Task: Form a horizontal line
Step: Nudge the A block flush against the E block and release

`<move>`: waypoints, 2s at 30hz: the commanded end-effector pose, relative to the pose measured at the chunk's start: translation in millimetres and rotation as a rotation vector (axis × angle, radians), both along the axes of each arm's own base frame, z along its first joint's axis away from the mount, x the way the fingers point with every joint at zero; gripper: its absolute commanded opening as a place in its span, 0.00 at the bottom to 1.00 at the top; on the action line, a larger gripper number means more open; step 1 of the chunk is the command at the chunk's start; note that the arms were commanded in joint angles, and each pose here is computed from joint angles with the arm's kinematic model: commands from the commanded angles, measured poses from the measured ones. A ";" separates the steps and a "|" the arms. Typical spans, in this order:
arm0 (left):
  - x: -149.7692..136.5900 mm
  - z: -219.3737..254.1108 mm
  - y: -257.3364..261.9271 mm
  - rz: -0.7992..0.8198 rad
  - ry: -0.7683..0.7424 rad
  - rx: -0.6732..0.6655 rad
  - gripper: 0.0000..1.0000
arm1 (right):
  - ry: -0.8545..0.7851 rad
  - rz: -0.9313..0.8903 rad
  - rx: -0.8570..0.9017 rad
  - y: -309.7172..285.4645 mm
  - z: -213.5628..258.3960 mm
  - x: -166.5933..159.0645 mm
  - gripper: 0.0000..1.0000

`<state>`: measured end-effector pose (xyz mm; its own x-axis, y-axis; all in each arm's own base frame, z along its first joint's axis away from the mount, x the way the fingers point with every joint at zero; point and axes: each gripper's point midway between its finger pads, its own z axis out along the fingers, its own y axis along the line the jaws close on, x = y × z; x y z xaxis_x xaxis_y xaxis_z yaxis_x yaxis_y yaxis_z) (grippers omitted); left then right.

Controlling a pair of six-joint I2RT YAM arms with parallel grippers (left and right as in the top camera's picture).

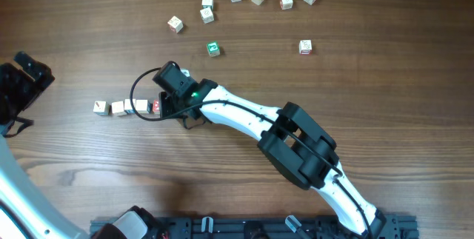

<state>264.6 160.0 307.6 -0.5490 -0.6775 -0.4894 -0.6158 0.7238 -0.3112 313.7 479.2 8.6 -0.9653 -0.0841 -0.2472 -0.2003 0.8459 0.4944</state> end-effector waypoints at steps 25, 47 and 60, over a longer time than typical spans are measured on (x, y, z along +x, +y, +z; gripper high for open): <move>1.9 6.8 -0.3 0.000 -0.024 -0.001 1.00 | 0.010 0.034 0.065 15.5 -3.6 -4.7 0.05; 1.9 6.8 -0.3 0.000 -0.024 -0.001 1.00 | -0.055 -0.054 -0.059 -9.2 -15.1 11.6 0.04; 1.9 6.8 -0.3 0.000 -0.024 -0.001 1.00 | -0.020 -0.112 -0.124 -40.4 -23.6 28.5 0.04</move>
